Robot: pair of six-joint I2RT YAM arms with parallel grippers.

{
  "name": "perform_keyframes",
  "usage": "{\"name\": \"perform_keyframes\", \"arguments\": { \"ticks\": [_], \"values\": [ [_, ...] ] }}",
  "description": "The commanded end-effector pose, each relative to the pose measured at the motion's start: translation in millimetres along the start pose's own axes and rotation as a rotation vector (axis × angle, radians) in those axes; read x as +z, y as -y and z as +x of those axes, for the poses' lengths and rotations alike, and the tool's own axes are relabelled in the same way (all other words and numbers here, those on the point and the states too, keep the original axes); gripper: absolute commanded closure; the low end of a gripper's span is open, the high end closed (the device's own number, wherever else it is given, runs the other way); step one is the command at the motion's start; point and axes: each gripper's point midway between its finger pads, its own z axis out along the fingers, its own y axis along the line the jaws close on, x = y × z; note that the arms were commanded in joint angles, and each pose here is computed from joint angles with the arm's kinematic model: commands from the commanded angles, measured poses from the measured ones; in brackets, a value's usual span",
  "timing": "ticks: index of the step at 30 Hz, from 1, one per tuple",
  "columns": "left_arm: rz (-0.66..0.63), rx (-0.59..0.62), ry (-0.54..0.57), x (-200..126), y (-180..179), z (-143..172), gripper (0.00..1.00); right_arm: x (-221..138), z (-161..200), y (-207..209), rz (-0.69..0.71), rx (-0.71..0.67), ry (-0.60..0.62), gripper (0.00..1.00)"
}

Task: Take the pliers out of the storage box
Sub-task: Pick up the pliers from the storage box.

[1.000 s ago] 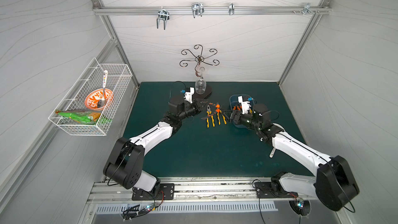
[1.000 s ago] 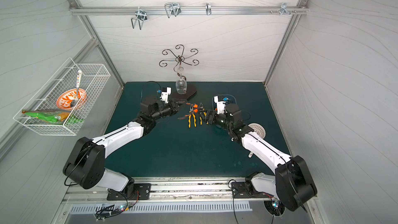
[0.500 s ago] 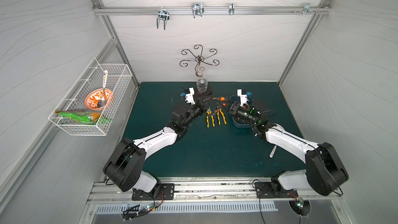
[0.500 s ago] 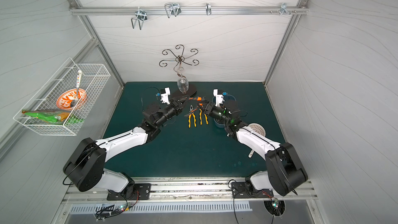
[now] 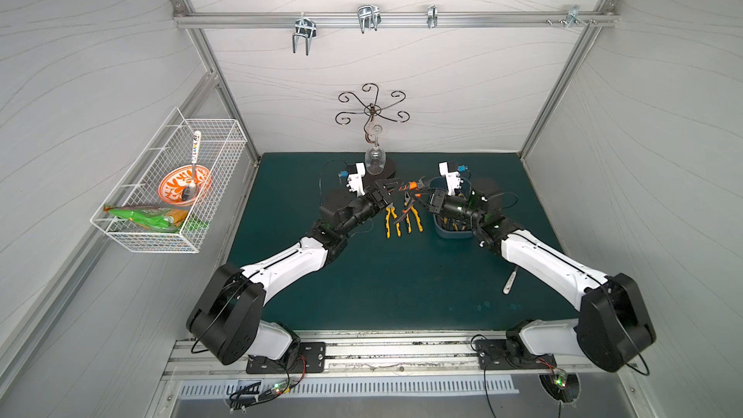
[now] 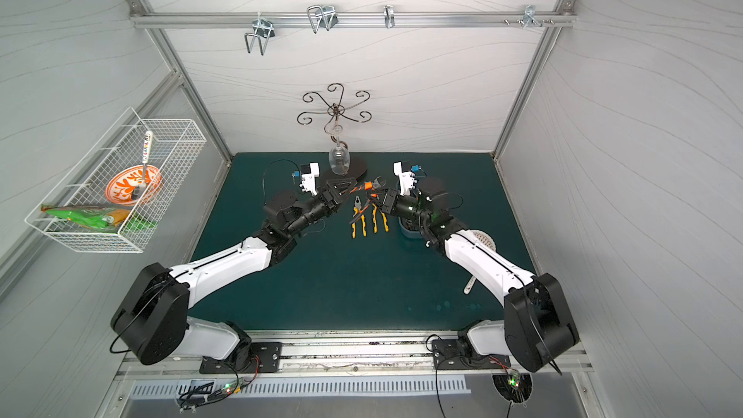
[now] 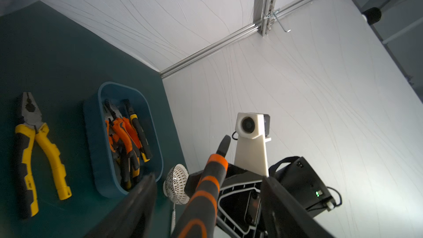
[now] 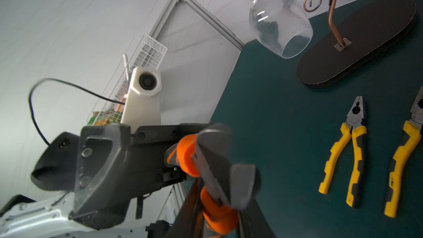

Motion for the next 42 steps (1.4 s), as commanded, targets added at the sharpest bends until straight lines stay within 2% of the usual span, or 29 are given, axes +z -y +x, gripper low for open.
{"name": "perform_keyframes", "arguments": {
  "ticks": [1, 5, 7, 9, 13, 20, 25, 28, 32, 35, 42],
  "values": [
    [0.053, 0.138, -0.157, -10, 20, 13, 0.2, 0, 16, -9, -0.058, -0.138, -0.13, 1.0],
    [0.042, 0.209, -0.365, -25, 14, 40, 0.2, -1, 30, -21, -0.158, -0.219, -0.22, 1.0],
    [0.032, 0.245, -0.473, -36, 11, 56, 0.25, -3, 37, -26, -0.202, -0.257, -0.27, 1.0],
    [0.039, 0.258, -0.537, -43, 11, 67, 0.29, -3, 39, -28, -0.216, -0.275, -0.294, 1.0],
    [0.048, 0.245, -0.539, -47, 11, 68, 0.43, -4, 44, -34, -0.263, -0.294, -0.323, 1.0],
    [0.082, 0.23, -0.573, -43, 19, 68, 0.68, -4, 44, -32, -0.249, -0.299, -0.339, 1.0],
    [0.064, 0.231, -0.576, -41, 14, 68, 1.0, -4, 44, -30, -0.219, -0.3, -0.336, 1.0],
    [0.044, 0.215, -0.554, -39, 7, 67, 1.0, -3, 46, -30, -0.21, -0.295, -0.338, 0.91],
    [0.028, 0.182, -0.473, -38, -1, 57, 1.0, -3, 50, -28, -0.196, -0.29, -0.342, 0.65],
    [0.034, 0.149, -0.408, -40, -6, 45, 1.0, -4, 53, -25, -0.187, -0.282, -0.346, 0.54],
    [-0.015, 0.073, -0.386, -48, -33, 40, 1.0, -7, 61, -14, -0.13, -0.286, -0.354, 0.27]
  ]
}}
